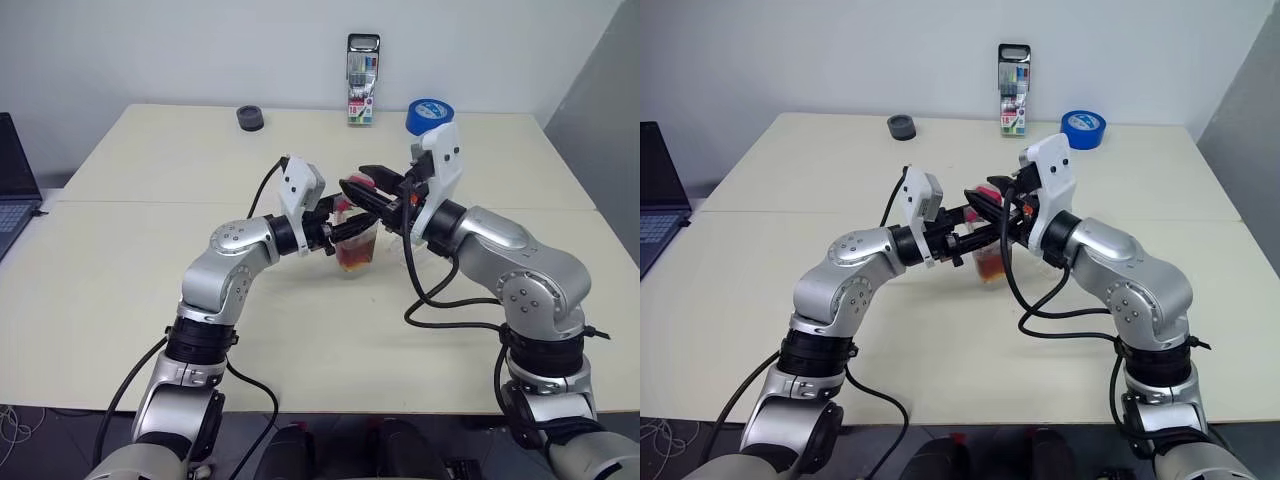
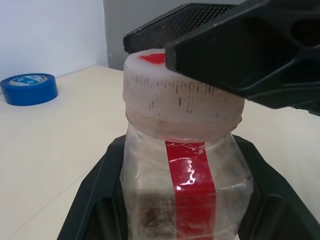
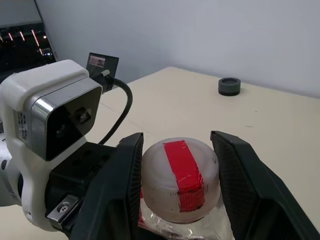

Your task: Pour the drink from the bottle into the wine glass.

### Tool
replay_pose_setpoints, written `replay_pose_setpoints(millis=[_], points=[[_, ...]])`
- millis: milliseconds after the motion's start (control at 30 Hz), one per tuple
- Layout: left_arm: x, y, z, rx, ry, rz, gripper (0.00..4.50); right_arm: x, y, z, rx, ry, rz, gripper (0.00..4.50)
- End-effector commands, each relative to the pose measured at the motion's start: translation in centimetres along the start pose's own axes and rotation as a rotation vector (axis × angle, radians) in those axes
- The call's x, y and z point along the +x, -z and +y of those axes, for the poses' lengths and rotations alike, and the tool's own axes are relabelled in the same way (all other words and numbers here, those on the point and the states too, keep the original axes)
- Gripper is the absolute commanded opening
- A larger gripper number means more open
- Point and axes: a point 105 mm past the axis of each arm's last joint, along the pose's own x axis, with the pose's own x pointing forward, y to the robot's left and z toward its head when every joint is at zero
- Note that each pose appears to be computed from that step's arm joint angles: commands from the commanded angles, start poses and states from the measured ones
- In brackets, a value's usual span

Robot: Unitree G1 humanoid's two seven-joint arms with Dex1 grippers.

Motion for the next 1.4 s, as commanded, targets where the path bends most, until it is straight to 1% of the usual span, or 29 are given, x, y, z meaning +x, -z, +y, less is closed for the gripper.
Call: replay_pose_setpoints(millis=[33, 67, 133, 200, 300, 333, 500, 567, 600, 667, 733, 767, 867, 1000, 1133, 1267, 1367, 1400], points=[[-0.5, -3.4, -2.1, 0.04, 0.14, -0.077, 2.12, -2.5, -3.0, 3.3, -0.051, -0.308, -0.036, 1.78], [-0.7, -3.7, -2.6, 0.036, 0.178, -0.079, 2.12, -3.2, -3.1, 3.6, -0.063, -0.382, -0.011, 1.78], [-0.9, -4.1, -3.3, 0.025, 0.225, -0.085, 2.12, -3.9, -3.0, 3.6, -0.078, -0.469, 0.036, 1.78], [-1.0, -4.3, -3.6, 0.027, 0.259, -0.088, 2.12, -4.2, -2.8, 3.2, -0.098, -0.513, 0.069, 1.78], [-1.1, -4.5, -3.3, 0.059, 0.271, -0.081, 2.12, -4.1, -2.7, 2.6, -0.136, -0.543, 0.083, 1.78], [-1.1, -4.5, -3.2, 0.066, 0.27, -0.081, 2.12, -4.0, -2.8, 2.5, -0.147, -0.542, 0.081, 1.78], [-1.1, -4.8, -2.6, 0.082, 0.241, -0.086, 2.12, -3.8, -4.3, 1.0, -0.129, -0.367, 0.009, 1.78], [-1.2, -4.6, -2.5, 0.078, 0.228, -0.087, 2.12, -4.3, -4.3, 0.8, -0.128, -0.304, -0.005, 2.51], [-1.2, -4.5, -2.4, 0.077, 0.221, -0.087, 2.12, -4.4, -4.4, 0.7, -0.128, -0.26, -0.021, 2.74], [-1.2, -4.5, -2.2, 0.073, 0.211, -0.088, 2.12, -4.6, -4.4, 0.9, -0.127, -0.2, -0.04, 3.46], [-1.1, -4.5, -2.0, 0.068, 0.2, -0.091, 2.12, -4.7, -4.0, 1.4, -0.112, -0.145, -0.059, 4.21], [-1.1, -4.5, -2.0, 0.066, 0.198, -0.092, 2.12, -4.7, -3.7, 1.7, -0.109, -0.115, -0.065, 4.48], [-0.7, -4.4, -2.0, 0.056, 0.2, -0.095, 2.12, -4.2, -3.2, 2.6, -0.107, -0.043, -0.091, 4.48], [-0.2, -4.4, -2.2, 0.048, 0.209, -0.102, 2.12, -3.3, -3.5, 3.1, -0.122, 0.005, -0.11, 4.48], [0.2, -4.3, -2.5, 0.041, 0.235, -0.104, 2.12, -2.8, -3.6, 2.9, -0.133, 0.032, -0.118, 4.48], [0.3, -4.2, -2.5, 0.043, 0.24, -0.101, 2.12, -2.7, -3.7, 2.7, -0.143, 0.024, -0.113, 4.48], [0.2, -4.3, -2.5, 0.045, 0.238, -0.102, 2.12, -2.9, -3.4, 2.4, -0.138, 0.019, -0.1, 3.9], [0.2, -4.3, -2.5, 0.045, 0.237, -0.102, 2.12, -2.9, -3.3, 2.4, -0.135, 0.016, -0.101, 3.57]])
